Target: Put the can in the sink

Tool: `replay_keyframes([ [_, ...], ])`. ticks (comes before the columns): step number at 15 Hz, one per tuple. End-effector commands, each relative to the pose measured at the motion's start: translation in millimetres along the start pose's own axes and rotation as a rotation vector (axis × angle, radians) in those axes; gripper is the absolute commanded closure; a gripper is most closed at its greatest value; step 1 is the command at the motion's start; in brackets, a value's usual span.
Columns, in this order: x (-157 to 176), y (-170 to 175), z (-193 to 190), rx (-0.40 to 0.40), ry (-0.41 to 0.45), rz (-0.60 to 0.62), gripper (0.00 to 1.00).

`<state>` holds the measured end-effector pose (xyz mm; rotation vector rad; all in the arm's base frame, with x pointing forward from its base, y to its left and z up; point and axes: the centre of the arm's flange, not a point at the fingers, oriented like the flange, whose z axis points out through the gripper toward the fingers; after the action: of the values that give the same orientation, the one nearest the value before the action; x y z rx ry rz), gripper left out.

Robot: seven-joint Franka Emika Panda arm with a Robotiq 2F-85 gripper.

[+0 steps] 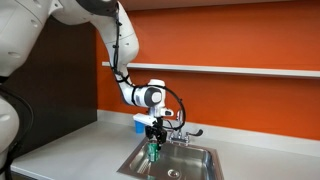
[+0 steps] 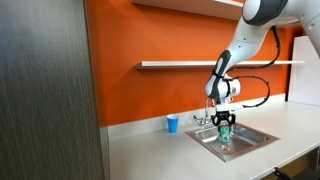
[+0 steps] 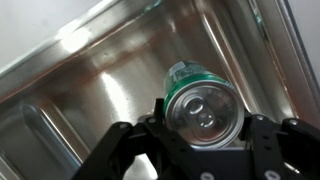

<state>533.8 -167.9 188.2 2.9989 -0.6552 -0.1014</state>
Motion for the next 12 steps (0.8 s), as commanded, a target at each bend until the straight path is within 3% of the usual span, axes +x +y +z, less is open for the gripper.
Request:
replay_keyframes([
  [1, 19.8, -4.8, 10.1, 0.002, 0.013, 0.011, 0.62],
  [12, 42.1, -30.9, 43.8, -0.014, -0.001, -0.021, 0.62],
])
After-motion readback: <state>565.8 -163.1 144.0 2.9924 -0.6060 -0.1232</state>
